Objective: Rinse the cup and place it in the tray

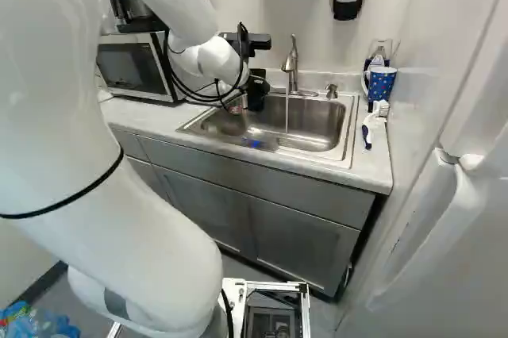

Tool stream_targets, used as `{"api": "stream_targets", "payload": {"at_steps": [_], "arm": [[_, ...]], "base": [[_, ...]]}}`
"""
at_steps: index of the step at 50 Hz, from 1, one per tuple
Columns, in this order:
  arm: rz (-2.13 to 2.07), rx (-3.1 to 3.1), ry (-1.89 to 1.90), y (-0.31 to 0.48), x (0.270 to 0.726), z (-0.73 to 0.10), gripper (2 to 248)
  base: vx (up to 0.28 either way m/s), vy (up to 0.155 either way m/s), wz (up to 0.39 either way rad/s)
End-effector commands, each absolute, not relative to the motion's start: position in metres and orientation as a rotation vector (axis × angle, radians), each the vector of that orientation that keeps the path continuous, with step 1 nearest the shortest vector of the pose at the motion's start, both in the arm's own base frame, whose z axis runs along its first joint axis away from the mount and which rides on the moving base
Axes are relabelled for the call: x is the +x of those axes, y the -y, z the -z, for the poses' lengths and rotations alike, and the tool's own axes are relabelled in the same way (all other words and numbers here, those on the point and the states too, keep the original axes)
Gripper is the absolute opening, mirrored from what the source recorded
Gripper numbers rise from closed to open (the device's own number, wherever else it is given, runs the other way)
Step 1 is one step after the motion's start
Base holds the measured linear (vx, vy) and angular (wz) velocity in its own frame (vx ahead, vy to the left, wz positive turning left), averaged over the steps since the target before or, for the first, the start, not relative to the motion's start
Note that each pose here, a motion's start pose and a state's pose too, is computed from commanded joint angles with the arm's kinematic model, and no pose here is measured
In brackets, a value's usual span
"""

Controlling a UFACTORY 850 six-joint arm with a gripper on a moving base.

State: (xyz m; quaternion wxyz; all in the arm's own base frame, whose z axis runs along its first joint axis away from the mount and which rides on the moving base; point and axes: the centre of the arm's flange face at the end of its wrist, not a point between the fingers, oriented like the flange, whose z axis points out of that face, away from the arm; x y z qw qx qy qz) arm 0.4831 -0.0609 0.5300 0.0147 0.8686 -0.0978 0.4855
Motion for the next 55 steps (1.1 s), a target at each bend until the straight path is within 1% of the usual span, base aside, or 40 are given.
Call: {"api": "stream_targets", "payload": {"at_steps": [55], "arm": [[-1.597, 2.625, 0.316, 0.064, 0.459, -0.484, 124]], "base": [[0.000, 0.000, 0.000]]}}
